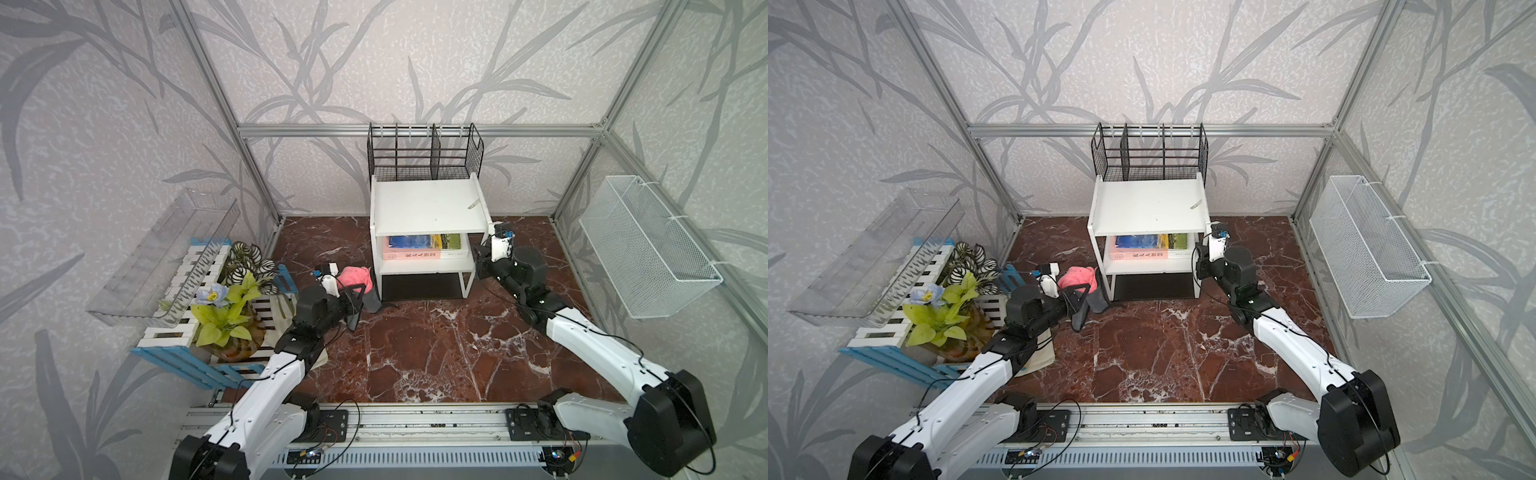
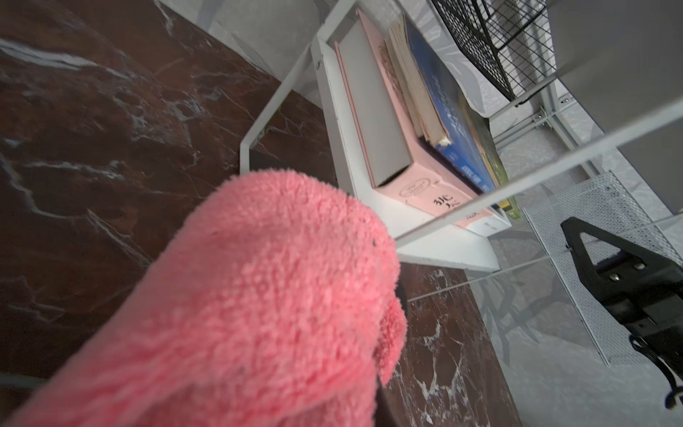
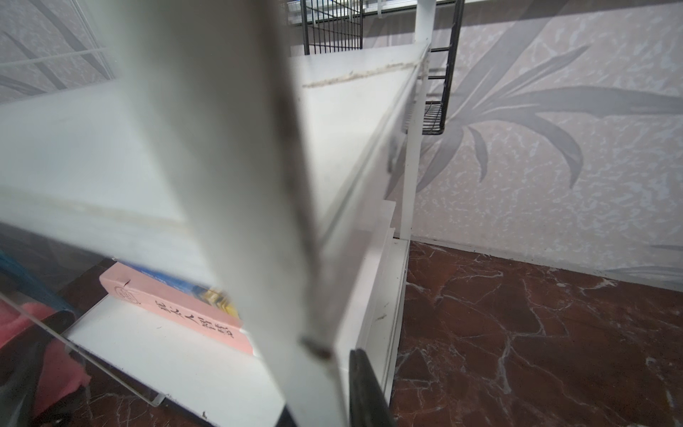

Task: Wipe the bookshelf clean with a cloth
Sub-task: Wipe the dust from the shelf.

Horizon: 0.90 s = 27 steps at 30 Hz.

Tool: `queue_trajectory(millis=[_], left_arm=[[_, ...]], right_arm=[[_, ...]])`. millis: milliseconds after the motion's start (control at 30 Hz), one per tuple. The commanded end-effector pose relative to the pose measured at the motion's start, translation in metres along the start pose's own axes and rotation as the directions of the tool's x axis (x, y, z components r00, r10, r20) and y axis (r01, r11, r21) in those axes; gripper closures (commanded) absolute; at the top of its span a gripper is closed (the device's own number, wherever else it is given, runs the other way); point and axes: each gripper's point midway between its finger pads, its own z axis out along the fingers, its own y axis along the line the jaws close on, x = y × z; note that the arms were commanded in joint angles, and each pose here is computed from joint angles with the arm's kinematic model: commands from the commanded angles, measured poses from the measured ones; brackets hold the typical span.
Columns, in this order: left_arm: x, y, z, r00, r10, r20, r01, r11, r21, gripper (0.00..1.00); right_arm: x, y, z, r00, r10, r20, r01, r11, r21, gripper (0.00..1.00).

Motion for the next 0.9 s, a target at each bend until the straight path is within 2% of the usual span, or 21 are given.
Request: queue_trajectory(millis=[0,67,233,433,533,600,667,733,800,867], left_arm=[[0.009,-0.036,0.007,0.999,0.026,-0.042,-0.019,0.984,0.179,1.0],[0.002,-0.05,0.016,0.997,0.069,-0.037,-0.059,0.973,0.224,1.0],[-0.031,-0.036,0.044,0.996,0.083,0.031,-0.085,0.992,0.09,1.0],[-0.052,-0.032,0.067,0.995,0.078,0.066,-0.081,0.996,0.043,1.0],[-0.053,-0.039,0.067,0.995,0.084,0.053,-0.087,0.994,0.064,1.0],[-0.047,-0.049,0.062,0.995,0.096,0.03,-0.099,0.989,0.114,1.0],[-0.037,-0.069,0.054,0.994,0.113,0.001,-0.111,0.975,0.194,1.0],[-0.024,-0.091,0.046,0.989,0.148,-0.014,-0.141,0.961,0.237,1.0],[-0.017,-0.109,0.039,0.978,0.21,0.003,-0.205,0.952,0.226,1.0],[-0.025,-0.112,0.031,0.963,0.26,0.068,-0.267,0.954,0.135,1.0]], right_arm=[[0.044,-0.014,0.01,0.954,0.265,-0.142,-0.256,0.963,0.08,1.0],[0.042,-0.007,0.012,0.955,0.266,-0.135,-0.264,0.964,0.034,1.0],[0.037,0.01,0.009,0.962,0.246,-0.119,-0.256,0.964,-0.076,1.0],[0.034,0.021,0.003,0.978,0.171,-0.119,-0.187,0.971,-0.148,1.0],[0.032,0.027,-0.001,0.983,0.139,-0.116,-0.159,0.971,-0.18,1.0],[0.031,0.027,-0.002,0.985,0.127,-0.114,-0.146,0.973,-0.179,0.94],[0.031,0.022,-0.002,0.985,0.124,-0.116,-0.141,0.978,-0.154,0.89],[0.033,0.021,-0.002,0.984,0.12,-0.133,-0.139,0.98,-0.14,0.89],[0.033,0.022,-0.002,0.983,0.113,-0.143,-0.134,0.98,-0.149,0.95],[0.034,0.024,-0.003,0.983,0.113,-0.148,-0.136,0.978,-0.156,0.99]])
